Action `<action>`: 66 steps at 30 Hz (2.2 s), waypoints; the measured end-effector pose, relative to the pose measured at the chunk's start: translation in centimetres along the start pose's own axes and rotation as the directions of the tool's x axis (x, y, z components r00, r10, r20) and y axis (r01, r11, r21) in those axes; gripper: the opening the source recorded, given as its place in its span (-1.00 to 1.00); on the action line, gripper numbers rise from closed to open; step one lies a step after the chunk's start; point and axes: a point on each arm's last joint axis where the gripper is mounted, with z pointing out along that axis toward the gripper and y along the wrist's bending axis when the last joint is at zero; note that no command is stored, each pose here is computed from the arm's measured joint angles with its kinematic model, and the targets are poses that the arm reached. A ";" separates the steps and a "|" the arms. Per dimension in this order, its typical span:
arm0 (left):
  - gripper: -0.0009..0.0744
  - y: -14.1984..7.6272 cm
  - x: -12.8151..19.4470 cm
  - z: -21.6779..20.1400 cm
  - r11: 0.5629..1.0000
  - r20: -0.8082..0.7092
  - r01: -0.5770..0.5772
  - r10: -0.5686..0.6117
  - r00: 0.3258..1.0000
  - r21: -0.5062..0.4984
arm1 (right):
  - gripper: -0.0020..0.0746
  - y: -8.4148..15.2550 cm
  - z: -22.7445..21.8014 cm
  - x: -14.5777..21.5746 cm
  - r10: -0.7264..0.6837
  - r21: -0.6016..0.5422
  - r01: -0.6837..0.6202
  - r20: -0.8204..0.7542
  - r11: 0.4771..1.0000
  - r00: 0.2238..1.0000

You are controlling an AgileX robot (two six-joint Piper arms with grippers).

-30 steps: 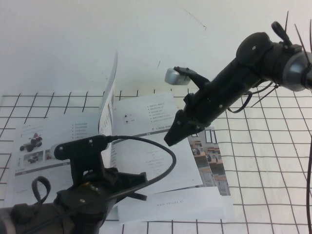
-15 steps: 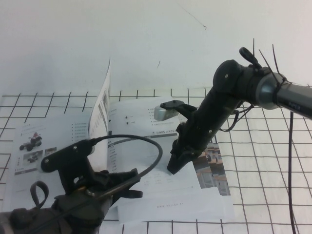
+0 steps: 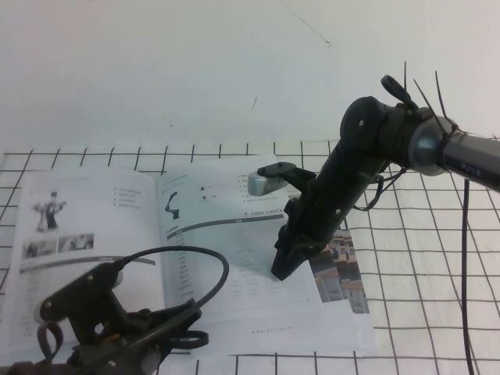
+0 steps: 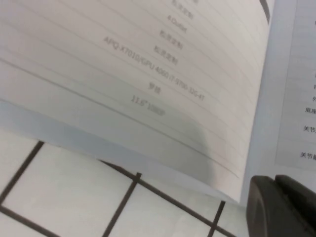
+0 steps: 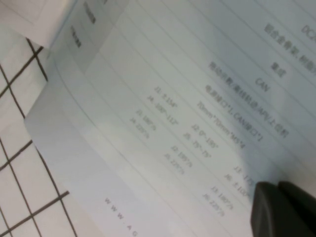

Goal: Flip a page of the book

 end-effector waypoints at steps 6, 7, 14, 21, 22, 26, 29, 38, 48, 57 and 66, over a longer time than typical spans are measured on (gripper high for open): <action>-0.98 0.2 -0.2 0.1 1.000 0.001 -0.009 0.009 1.000 -0.007 | -0.95 -0.1 0.0 0.0 0.013 0.007 -0.013 -0.005 1.000 1.000; -0.98 0.3 -0.4 0.3 1.000 0.006 -0.015 0.015 1.000 -0.014 | -0.95 -0.1 0.0 0.1 0.018 0.013 -0.018 -0.011 1.000 1.000; -0.98 1.3 -2.5 1.6 0.999 -0.050 -0.025 0.024 0.998 -0.027 | -0.95 -0.5 0.0 0.5 0.073 0.063 -0.070 -0.051 0.996 0.996; -0.98 2.8 -5.2 2.9 1.000 -0.079 -0.006 0.005 0.997 -0.004 | -0.95 -0.3 0.1 0.4 0.108 0.077 -0.103 -0.057 0.992 0.993; -0.98 3.0 -5.5 3.1 1.000 -0.087 -0.009 0.009 0.996 0.003 | -0.95 -0.1 0.1 0.4 0.103 0.080 -0.098 -0.059 0.992 0.993; -0.98 4.0 -6.1 4.0 1.000 -0.118 -0.024 0.022 0.993 -0.012 | -0.95 -0.1 0.2 0.3 0.099 0.087 -0.093 -0.062 0.992 0.993; -0.98 4.7 -6.0 5.0 0.997 -0.139 -0.067 0.060 0.988 -0.046 | -0.95 0.1 0.1 0.2 0.093 0.089 -0.088 -0.061 0.992 0.994; -0.98 4.2 -6.0 4.4 0.989 -0.159 -0.144 0.146 0.976 0.027 | -0.95 2.0 -2.9 -0.4 0.029 0.143 -0.030 0.008 0.989 1.000; -0.98 -1.0 -7.3 -4.3 0.752 -0.089 -0.313 0.441 0.893 0.579 | -0.95 8.7 -15.3 0.7 -0.206 0.499 0.111 0.138 0.859 0.969; -0.98 0.4 -8.5 -10.3 0.631 0.110 -0.554 0.600 0.792 0.543 | -0.95 12.3 -25.3 6.6 -0.110 0.790 -0.057 0.156 0.610 0.982; -0.98 5.6 -10.0 -18.9 0.581 0.508 -0.781 0.614 0.605 0.229 | -0.95 17.5 -29.8 13.8 -0.122 0.821 -0.178 0.287 0.543 0.950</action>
